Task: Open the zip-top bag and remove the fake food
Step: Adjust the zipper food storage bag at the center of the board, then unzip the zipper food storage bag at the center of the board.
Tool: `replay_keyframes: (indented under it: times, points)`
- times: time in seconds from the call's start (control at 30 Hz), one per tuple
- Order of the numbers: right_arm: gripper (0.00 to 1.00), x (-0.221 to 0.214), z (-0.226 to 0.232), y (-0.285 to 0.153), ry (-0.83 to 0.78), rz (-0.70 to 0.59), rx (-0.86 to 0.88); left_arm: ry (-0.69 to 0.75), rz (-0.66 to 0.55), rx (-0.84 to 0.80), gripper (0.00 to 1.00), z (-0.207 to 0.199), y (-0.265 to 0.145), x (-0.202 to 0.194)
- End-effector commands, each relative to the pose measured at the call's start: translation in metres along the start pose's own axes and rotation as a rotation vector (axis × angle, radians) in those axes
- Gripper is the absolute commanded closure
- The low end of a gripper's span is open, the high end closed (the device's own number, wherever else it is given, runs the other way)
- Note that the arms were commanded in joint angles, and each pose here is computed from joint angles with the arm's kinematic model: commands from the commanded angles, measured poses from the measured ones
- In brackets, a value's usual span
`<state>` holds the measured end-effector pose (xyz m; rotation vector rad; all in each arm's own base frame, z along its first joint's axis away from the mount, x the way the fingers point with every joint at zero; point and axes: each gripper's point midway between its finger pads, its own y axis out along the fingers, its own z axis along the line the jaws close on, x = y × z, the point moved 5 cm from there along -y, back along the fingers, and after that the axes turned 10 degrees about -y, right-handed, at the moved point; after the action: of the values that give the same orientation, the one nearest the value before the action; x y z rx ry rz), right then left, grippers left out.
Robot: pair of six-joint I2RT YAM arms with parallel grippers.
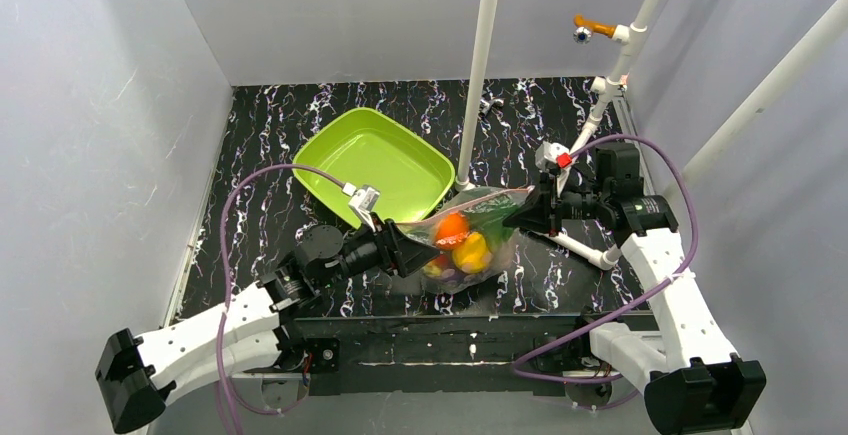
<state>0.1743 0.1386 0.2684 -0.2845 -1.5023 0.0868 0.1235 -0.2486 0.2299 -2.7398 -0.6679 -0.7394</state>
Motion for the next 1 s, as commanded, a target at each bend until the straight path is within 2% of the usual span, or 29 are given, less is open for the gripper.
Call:
replay_keyframes:
  times: [0.0,0.17,0.2,0.27,0.47,0.63,0.8,0.97]
  points:
    - [0.99,0.005,0.008,0.002,-0.077,-0.035,0.048,0.143,0.001,0.022,0.32,-0.014,-0.018,0.013]
    - [0.99,0.003,0.01,0.004,-0.086,-0.032,0.062,0.276,-0.002,0.121,0.07,-0.023,-0.045,0.031]
    - [0.99,0.002,0.011,0.005,-0.086,-0.033,0.068,0.304,-0.005,0.131,0.03,-0.027,-0.051,0.036]
    - [0.99,0.002,0.012,0.006,-0.089,-0.035,0.079,0.365,-0.007,0.139,0.02,-0.039,-0.06,0.046]
    - [0.99,0.002,0.015,0.01,-0.094,-0.029,0.105,0.538,0.075,0.097,0.02,-0.088,-0.058,0.075]
    - [0.99,0.003,0.018,0.01,-0.102,-0.029,0.118,0.673,0.33,0.107,0.02,-0.1,-0.01,0.078]
    - [0.99,0.003,0.019,0.009,-0.104,-0.028,0.119,0.779,0.478,0.093,0.13,-0.102,0.043,0.08]
    - [0.99,0.002,0.02,0.009,-0.104,-0.027,0.12,0.81,0.55,0.079,0.31,-0.1,0.079,0.066]
